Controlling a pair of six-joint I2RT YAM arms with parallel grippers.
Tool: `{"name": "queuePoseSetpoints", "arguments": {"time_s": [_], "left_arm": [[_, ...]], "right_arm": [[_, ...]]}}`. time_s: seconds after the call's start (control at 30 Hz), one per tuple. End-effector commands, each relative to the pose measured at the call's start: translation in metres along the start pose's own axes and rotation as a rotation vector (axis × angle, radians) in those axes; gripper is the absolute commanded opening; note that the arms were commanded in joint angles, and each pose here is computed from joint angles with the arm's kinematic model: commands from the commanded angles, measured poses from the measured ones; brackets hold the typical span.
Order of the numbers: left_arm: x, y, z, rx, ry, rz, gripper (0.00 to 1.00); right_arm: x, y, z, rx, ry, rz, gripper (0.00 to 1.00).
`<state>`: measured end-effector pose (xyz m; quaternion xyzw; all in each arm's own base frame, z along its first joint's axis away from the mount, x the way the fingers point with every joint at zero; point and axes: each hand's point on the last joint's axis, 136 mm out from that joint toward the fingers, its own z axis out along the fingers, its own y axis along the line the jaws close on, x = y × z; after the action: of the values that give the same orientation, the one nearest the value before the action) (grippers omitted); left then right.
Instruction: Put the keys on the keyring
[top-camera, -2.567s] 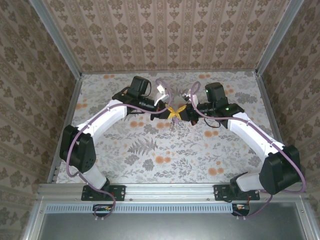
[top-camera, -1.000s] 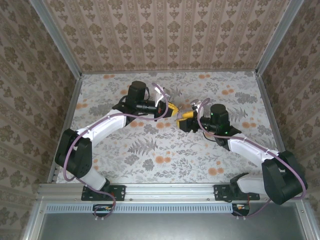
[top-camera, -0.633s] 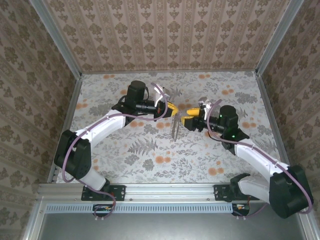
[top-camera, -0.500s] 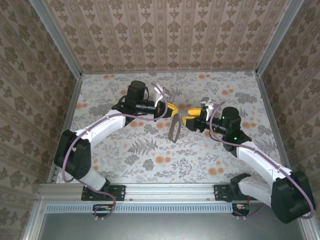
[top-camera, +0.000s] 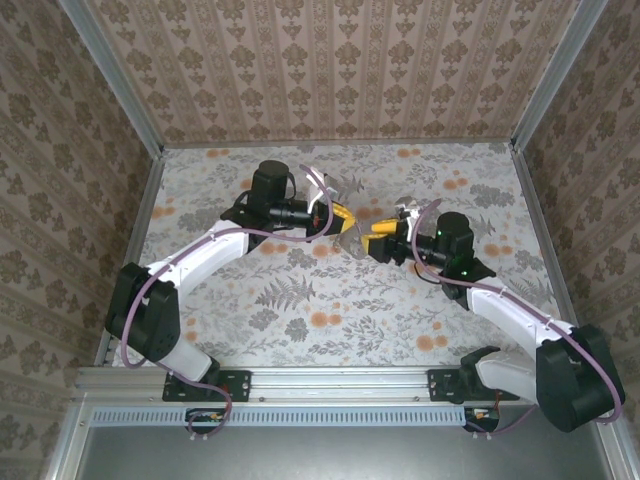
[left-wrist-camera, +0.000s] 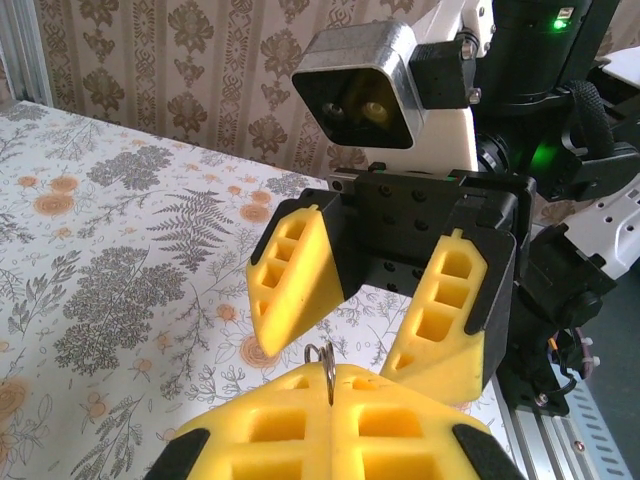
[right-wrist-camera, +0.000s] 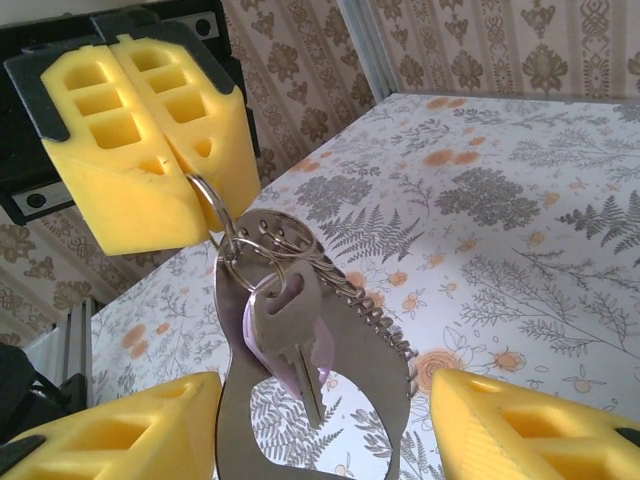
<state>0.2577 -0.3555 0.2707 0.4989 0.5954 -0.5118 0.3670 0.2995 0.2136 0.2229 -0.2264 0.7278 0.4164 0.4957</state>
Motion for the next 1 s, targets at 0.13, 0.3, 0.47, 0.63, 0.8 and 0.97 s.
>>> {"name": "queuePoseSetpoints", "arguments": {"time_s": [0.13,0.3,0.47,0.63,0.8,0.97], "left_arm": [[-0.015,-0.016,-0.005,0.045,-0.032,0.046,0.00],[-0.012,-0.015,-0.005,0.046,-0.028,0.042,0.00],[-0.014,-0.017,-0.005,0.050,-0.031,0.046,0.00],[-0.016,-0.019,-0.006,0.055,-0.036,0.051,0.00],[-0.018,-0.021,-0.005,0.061,-0.040,0.055,0.00],[-0.019,-0.022,-0.004,0.061,-0.040,0.058,0.00]], "right_arm": [[-0.020,0.012,-0.002,-0.039,-0.062,-0.032,0.59],[-0.040,0.024,-0.023,-0.036,-0.149,-0.049,0.60],[-0.054,0.019,-0.039,0.023,-0.211,-0.046,0.59],[-0.038,0.008,-0.030,0.041,-0.154,-0.012,0.59],[-0.018,0.007,-0.018,0.029,-0.104,0.001,0.59],[-0.005,0.011,-0.007,0.024,-0.065,-0.006,0.59]]}}
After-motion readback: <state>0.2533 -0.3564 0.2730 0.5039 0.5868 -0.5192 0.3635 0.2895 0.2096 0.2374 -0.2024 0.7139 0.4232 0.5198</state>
